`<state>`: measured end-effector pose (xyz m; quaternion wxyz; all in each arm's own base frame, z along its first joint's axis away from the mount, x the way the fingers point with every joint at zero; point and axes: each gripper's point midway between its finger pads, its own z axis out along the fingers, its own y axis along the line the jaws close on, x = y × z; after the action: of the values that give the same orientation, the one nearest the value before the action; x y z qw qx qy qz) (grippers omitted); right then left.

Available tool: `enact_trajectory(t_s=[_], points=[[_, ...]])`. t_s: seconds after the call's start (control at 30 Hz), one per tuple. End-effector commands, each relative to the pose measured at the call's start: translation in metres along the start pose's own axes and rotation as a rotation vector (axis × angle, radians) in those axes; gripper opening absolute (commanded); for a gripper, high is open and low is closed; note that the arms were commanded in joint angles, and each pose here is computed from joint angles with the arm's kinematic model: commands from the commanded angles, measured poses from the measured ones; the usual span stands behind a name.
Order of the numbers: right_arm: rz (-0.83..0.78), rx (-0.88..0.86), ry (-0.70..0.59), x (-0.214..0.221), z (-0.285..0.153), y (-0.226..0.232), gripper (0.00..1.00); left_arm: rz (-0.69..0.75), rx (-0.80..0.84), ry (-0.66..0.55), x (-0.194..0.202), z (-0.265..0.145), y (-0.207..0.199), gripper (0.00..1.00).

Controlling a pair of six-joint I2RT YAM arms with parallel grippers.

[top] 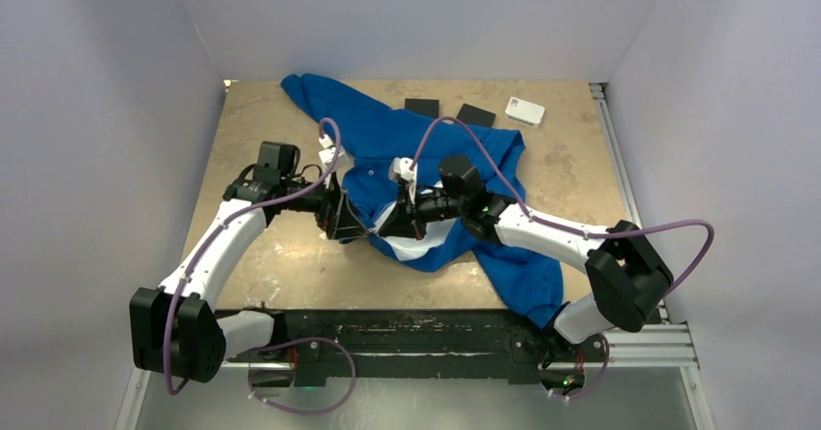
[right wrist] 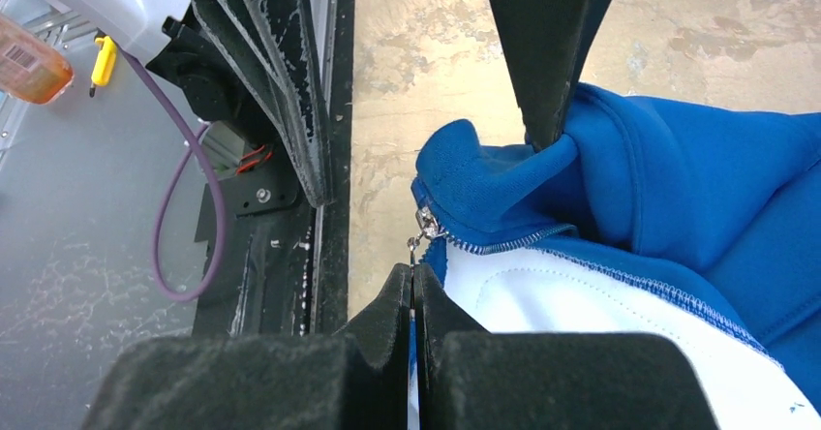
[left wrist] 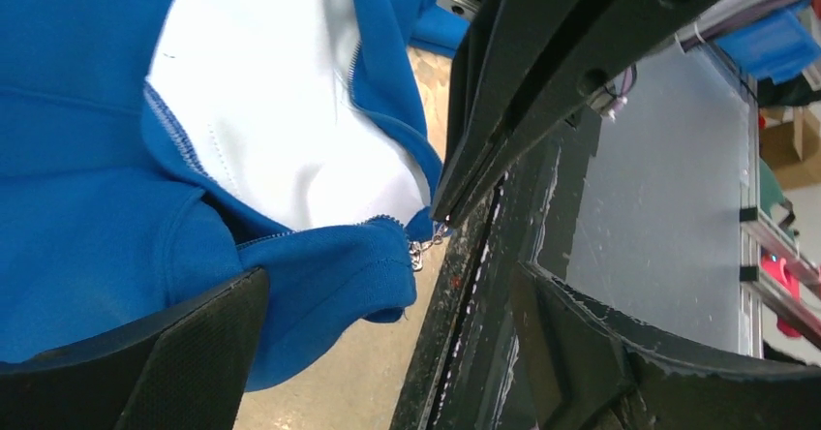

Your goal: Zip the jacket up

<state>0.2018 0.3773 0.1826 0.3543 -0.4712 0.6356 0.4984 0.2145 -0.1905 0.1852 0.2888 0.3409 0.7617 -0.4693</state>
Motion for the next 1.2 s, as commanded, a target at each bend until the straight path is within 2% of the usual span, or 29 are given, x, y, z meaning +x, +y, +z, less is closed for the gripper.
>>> enact_trajectory(t_s=[0.0, 0.2, 0.3, 0.37, 0.43, 0.5, 0.57, 0.67, 1.03, 1.17], points=[[-0.062, 0.006, -0.061, -0.030, -0.002, -0.002, 0.00, -0.012, -0.073, -0.080, -0.027, -0.005, 0.000, 0.90], [-0.063, 0.014, -0.069, -0.033, -0.005, -0.005, 0.00, -0.042, -0.063, -0.083, -0.027, 0.001, 0.001, 0.68], [-0.064, 0.016, -0.078, -0.036, -0.007, -0.006, 0.00, -0.116, -0.066, -0.076, -0.026, 0.004, 0.003, 0.63], [-0.063, 0.021, -0.081, -0.037, -0.008, -0.008, 0.00, -0.145, -0.083, -0.069, -0.028, 0.002, 0.003, 0.69], [-0.059, 0.026, -0.085, -0.037, -0.010, -0.011, 0.00, -0.095, -0.141, -0.070, -0.040, -0.006, 0.004, 0.89], [-0.058, 0.030, -0.088, -0.038, -0.011, -0.013, 0.00, -0.027, -0.209, -0.126, -0.068, -0.019, 0.002, 0.94], [-0.057, 0.036, -0.091, -0.039, -0.012, -0.016, 0.00, 0.023, -0.239, -0.179, -0.089, -0.032, -0.009, 0.96], [-0.062, 0.039, -0.102, -0.042, -0.014, -0.017, 0.00, -0.006, -0.176, -0.227, -0.092, -0.036, -0.035, 0.96], [-0.058, 0.050, -0.116, -0.049, -0.010, -0.029, 0.00, -0.285, -0.019, -0.126, -0.014, -0.005, -0.054, 0.99], [-0.059, 0.054, -0.109, -0.050, -0.009, -0.032, 0.00, -0.325, 0.026, -0.096, 0.004, 0.012, -0.059, 0.99]])
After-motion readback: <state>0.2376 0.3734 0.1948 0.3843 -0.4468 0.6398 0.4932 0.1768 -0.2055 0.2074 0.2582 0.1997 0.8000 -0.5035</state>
